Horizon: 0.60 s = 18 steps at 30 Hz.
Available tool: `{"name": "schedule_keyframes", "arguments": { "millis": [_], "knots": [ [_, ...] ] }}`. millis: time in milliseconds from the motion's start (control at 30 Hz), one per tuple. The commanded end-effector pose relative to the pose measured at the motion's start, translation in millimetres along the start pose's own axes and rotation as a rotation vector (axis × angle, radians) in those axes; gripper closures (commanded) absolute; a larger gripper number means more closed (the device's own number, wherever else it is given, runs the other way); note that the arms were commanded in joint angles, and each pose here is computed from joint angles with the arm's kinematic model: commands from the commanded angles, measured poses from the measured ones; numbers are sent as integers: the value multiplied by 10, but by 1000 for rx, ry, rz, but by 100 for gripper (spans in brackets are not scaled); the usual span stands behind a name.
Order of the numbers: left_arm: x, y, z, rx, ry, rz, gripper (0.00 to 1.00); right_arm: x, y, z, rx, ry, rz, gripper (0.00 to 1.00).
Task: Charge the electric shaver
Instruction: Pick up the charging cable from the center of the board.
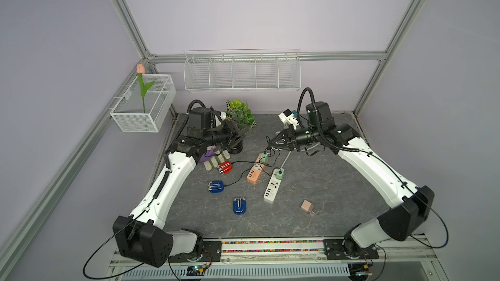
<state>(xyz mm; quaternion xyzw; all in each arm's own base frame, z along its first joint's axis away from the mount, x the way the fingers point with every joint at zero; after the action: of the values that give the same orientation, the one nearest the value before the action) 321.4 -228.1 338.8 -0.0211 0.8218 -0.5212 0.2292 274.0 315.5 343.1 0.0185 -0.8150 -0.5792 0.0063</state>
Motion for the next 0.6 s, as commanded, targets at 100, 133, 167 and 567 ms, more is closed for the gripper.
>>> {"name": "schedule_keyframes", "arguments": {
  "millis": [100,133,167,567],
  "knots": [
    [100,-351,109,101,75,107,50,-177,-36,56,-85,113,-50,93],
    [107,-338,134,99,82,100,50,-207,-60,69,-85,115,-49,93],
    [119,-324,158,99,91,90,50,-237,-86,85,-84,117,-50,94],
    [167,-138,500,53,178,28,53,-371,-241,154,-76,125,-29,94]
  ]
}}
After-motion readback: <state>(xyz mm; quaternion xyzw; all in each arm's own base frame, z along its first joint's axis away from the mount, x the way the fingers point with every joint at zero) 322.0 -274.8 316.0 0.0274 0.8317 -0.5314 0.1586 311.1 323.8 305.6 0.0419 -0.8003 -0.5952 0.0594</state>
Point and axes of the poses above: each gripper's point midway between its finger pads, its own z axis out along the fingers, its own y axis along the line the jaws close on, x = y × z, the point moved 1 cm from there along -z, back along the fingers, and after that the axes turned 13 degrees about z, right-handed, at the moved point
